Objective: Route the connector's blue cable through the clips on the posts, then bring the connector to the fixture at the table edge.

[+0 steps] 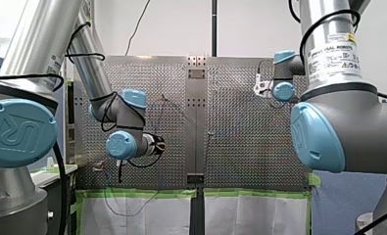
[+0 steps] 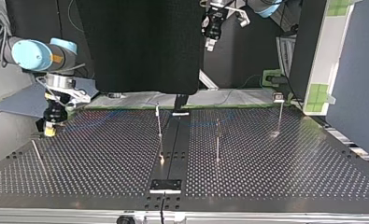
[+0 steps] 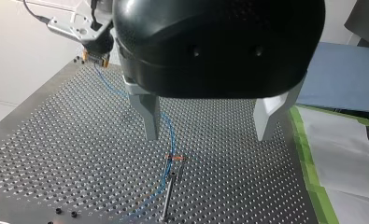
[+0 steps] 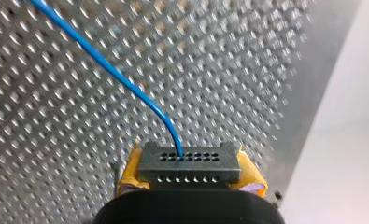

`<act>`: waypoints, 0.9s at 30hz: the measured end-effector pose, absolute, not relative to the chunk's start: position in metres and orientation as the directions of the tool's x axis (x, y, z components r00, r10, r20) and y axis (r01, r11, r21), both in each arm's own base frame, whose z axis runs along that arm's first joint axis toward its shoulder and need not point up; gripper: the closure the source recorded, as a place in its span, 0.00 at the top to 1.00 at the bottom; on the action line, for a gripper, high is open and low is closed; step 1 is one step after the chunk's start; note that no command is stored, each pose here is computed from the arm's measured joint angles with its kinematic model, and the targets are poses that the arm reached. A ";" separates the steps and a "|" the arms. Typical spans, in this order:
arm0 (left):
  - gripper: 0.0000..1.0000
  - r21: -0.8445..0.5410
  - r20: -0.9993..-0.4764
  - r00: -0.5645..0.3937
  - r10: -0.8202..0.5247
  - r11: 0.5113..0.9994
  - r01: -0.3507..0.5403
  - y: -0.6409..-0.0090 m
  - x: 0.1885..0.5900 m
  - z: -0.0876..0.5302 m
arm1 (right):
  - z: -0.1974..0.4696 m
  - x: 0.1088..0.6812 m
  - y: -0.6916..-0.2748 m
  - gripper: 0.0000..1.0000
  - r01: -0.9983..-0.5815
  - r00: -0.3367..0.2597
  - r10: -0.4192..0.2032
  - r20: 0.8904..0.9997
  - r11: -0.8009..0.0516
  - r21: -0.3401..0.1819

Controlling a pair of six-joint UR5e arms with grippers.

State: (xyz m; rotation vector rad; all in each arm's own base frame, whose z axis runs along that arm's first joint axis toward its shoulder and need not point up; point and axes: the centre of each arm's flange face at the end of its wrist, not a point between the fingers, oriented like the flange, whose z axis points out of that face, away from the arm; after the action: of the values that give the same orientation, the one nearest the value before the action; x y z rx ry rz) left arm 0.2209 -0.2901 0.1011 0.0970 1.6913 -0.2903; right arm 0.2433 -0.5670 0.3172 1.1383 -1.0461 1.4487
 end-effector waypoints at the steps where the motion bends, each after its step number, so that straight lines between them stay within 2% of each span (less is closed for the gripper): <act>1: 0.99 -0.135 -0.984 -0.144 -0.103 0.964 0.231 -0.290 0.221 0.101 | 0.318 0.240 -0.567 0.00 -0.989 -0.081 0.179 0.981 -0.139 -0.056; 12: 0.99 -0.135 -0.984 -0.144 -0.103 0.963 0.232 -0.290 0.221 0.101 | 0.307 0.212 -0.575 0.00 -0.998 -0.057 0.141 0.988 -0.038 -0.052; 23: 0.99 -0.134 -0.984 -0.145 -0.102 0.963 0.233 -0.290 0.221 0.101 | 0.288 0.200 -0.583 0.00 -0.999 -0.041 0.099 0.994 -0.015 -0.039; 27: 0.99 -0.134 -0.984 -0.146 -0.101 0.963 0.234 -0.290 0.220 0.101 | 0.282 0.193 -0.587 0.00 -1.000 -0.021 0.079 0.997 -0.016 -0.020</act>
State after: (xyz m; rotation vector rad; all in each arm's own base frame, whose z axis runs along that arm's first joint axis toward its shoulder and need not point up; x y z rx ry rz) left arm 0.2204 -0.2903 0.1011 0.1012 1.6938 -0.2917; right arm 0.1930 -0.5866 0.2819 1.1518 -1.1588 1.2719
